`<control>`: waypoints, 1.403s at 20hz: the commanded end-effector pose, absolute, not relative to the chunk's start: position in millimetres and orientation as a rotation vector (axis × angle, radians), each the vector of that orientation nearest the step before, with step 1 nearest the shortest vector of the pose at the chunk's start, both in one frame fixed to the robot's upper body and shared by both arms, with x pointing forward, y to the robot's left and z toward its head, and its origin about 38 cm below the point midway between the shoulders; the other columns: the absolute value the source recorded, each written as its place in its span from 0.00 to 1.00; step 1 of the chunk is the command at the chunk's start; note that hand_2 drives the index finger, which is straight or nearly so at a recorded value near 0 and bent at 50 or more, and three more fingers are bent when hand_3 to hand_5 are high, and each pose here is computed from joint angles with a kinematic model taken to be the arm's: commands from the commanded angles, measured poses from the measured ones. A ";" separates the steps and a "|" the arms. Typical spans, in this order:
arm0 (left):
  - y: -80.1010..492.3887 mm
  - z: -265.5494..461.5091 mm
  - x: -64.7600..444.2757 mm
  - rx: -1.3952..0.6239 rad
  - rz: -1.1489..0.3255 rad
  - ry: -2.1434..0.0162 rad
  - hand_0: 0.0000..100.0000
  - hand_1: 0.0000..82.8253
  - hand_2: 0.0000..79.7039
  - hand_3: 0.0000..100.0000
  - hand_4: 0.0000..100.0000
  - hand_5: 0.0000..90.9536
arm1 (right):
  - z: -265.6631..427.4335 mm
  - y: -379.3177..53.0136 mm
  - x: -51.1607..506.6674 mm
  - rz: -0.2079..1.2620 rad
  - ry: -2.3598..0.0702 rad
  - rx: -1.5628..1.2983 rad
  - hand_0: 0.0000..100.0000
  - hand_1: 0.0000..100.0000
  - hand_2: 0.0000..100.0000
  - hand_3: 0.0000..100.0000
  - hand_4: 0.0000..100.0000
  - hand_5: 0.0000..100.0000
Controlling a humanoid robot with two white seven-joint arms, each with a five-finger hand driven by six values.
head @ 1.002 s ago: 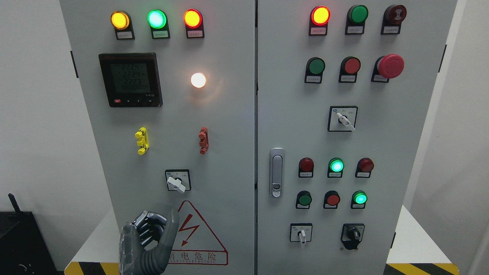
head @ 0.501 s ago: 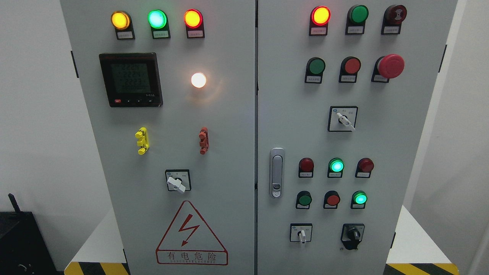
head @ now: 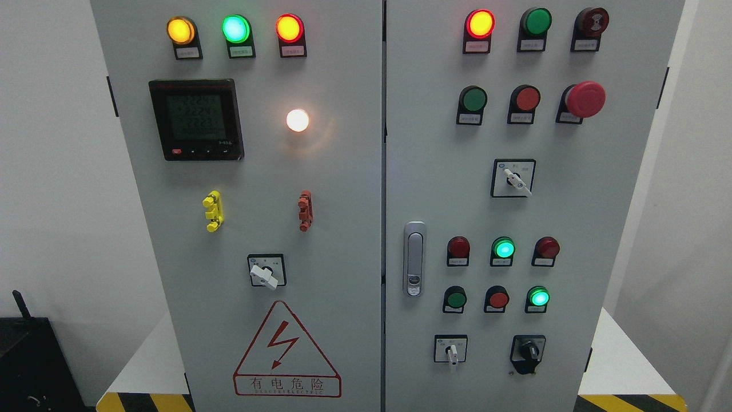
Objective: Turn on light switch 1
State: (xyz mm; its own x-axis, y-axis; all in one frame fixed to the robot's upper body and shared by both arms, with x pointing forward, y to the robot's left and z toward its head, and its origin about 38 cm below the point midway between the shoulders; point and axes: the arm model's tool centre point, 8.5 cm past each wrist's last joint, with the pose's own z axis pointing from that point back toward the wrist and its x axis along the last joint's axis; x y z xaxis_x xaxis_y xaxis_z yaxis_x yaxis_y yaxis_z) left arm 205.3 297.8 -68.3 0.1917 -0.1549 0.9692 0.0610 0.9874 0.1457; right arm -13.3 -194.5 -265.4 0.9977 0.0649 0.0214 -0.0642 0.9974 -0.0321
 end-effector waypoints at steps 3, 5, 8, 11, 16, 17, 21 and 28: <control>318.7 -211.9 35.2 0.003 -0.071 -0.652 0.09 0.13 0.00 0.18 0.36 0.00 | -265.4 -194.4 -13.3 0.040 -0.023 -0.031 0.00 0.00 0.00 0.00 0.00 0.00; 313.7 -222.4 18.0 -0.042 -0.060 -0.558 0.10 0.12 0.00 0.15 0.32 0.00 | -265.4 -194.4 -13.4 0.040 -0.021 -0.031 0.00 0.00 0.00 0.00 0.00 0.00; 305.4 -239.9 -2.5 -0.091 -0.001 -0.363 0.12 0.10 0.00 0.09 0.23 0.00 | -265.4 -194.4 -13.4 0.040 -0.021 -0.031 0.00 0.00 0.00 0.00 0.00 0.00; 298.0 -249.1 -21.0 -0.123 -0.006 -0.210 0.13 0.09 0.00 0.03 0.16 0.00 | -265.4 -194.4 -13.4 0.040 -0.021 -0.031 0.00 0.00 0.00 0.00 0.00 0.00; 270.0 -257.7 -42.0 -0.181 -0.079 -0.055 0.12 0.06 0.00 0.00 0.00 0.00 | -265.4 -194.4 -13.4 0.040 -0.021 -0.031 0.00 0.00 0.00 0.00 0.00 0.00; 266.9 -258.4 -44.3 -0.177 -0.074 -0.032 0.12 0.04 0.00 0.00 0.00 0.00 | -265.4 -194.4 -13.4 0.040 -0.021 -0.031 0.00 0.00 0.00 0.00 0.00 0.00; 245.4 -260.9 -48.4 -0.170 -0.058 0.007 0.12 0.01 0.00 0.00 0.00 0.00 | -265.4 -194.4 -13.4 0.040 -0.021 -0.031 0.00 0.00 0.00 0.00 0.00 0.00; 231.4 -260.9 -59.4 -0.174 -0.045 0.054 0.12 0.00 0.00 0.00 0.00 0.00 | -265.4 -194.4 -13.4 0.040 -0.021 -0.031 0.00 0.00 0.00 0.00 0.00 0.00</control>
State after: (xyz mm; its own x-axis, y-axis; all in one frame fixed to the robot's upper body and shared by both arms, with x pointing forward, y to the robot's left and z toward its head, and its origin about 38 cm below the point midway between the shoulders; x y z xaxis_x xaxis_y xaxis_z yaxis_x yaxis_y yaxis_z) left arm 0.3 264.3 -259.6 0.9899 -0.0390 0.1365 0.0540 0.9927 -0.1083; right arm -13.3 -194.5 -265.4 0.9977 0.0649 0.0216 -0.0642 0.9974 -0.0321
